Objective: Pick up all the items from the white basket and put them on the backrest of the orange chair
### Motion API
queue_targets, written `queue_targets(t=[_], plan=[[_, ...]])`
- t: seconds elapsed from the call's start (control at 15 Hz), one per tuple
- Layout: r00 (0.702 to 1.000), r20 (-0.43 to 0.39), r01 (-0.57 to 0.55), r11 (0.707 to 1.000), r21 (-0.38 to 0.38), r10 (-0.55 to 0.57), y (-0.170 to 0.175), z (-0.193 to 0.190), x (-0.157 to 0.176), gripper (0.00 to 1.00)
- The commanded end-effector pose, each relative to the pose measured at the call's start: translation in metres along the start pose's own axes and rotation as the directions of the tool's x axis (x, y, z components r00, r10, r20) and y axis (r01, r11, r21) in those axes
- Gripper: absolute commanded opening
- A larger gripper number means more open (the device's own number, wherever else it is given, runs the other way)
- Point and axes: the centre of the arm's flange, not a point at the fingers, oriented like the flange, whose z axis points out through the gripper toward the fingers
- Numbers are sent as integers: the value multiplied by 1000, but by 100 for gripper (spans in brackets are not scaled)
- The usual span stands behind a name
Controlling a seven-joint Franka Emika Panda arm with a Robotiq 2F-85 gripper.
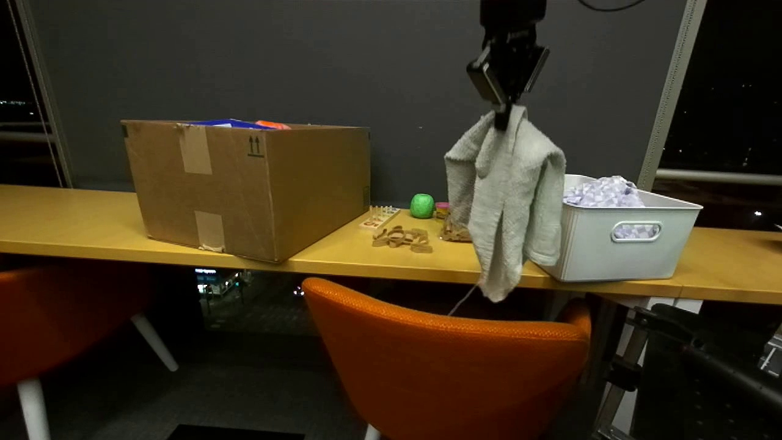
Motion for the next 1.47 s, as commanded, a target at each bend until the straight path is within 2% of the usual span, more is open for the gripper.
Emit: queue_targets(t=[0.0,0.13,0.27,0.47,0.53,0.8,1.0,1.27,1.4], plan=[[995,25,95,995,-17,-94,-42,31,-10,1],[986,40,160,986,51,-163,-76,33,-20,1],[971,38,230,963,141,-238,-107,29,-29,1],[957,31,274,931,241,-290,-133,26,-35,1],[957,35,271,930,249,-289,-137,28,-36,25],[964,58,232,930,284,-258,-125,33,-35,51],[976,42,197,951,238,-212,-85,27,-27,72],[997,3,72,991,116,-73,22,9,-11,99],[999,-22,-34,994,100,36,81,2,-6,100]])
